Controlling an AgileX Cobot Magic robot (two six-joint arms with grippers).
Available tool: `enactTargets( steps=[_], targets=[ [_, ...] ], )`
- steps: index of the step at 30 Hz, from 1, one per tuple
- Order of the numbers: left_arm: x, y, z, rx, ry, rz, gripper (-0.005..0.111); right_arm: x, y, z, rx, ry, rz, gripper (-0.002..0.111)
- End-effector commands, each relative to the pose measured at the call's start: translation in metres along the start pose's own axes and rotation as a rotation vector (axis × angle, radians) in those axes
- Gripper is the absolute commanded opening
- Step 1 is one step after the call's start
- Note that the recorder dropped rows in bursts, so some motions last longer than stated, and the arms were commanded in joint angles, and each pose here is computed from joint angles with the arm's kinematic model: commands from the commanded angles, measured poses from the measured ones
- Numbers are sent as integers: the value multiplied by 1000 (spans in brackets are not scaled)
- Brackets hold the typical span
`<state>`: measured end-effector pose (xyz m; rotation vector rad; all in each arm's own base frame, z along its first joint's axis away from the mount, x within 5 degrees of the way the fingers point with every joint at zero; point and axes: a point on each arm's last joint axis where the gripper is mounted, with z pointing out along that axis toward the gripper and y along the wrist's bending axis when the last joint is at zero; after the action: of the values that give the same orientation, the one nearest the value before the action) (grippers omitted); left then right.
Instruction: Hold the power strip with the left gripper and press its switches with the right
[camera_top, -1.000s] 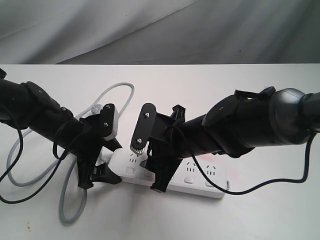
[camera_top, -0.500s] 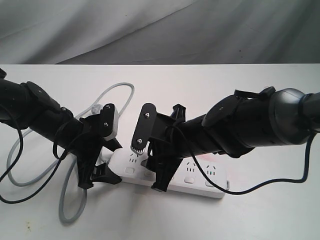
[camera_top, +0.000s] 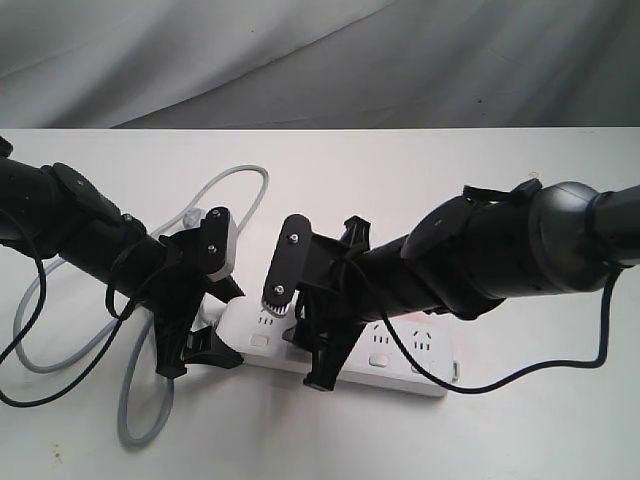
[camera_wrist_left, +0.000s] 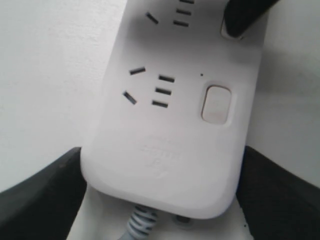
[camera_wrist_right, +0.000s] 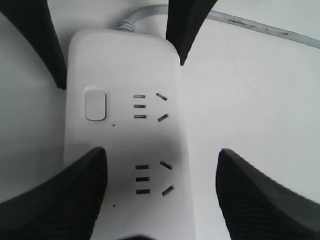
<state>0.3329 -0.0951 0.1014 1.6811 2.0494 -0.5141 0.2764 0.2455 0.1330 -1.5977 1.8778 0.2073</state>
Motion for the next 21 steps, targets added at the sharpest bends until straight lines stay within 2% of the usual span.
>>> enactTargets(
  steps=[1,21],
  targets=[
    [-1,-2,1,17,3,13,66,3,0,0,-18,1,10,59],
    [-1,-2,1,17,3,13,66,12,3,10,-39,31,23,59]
  ],
)
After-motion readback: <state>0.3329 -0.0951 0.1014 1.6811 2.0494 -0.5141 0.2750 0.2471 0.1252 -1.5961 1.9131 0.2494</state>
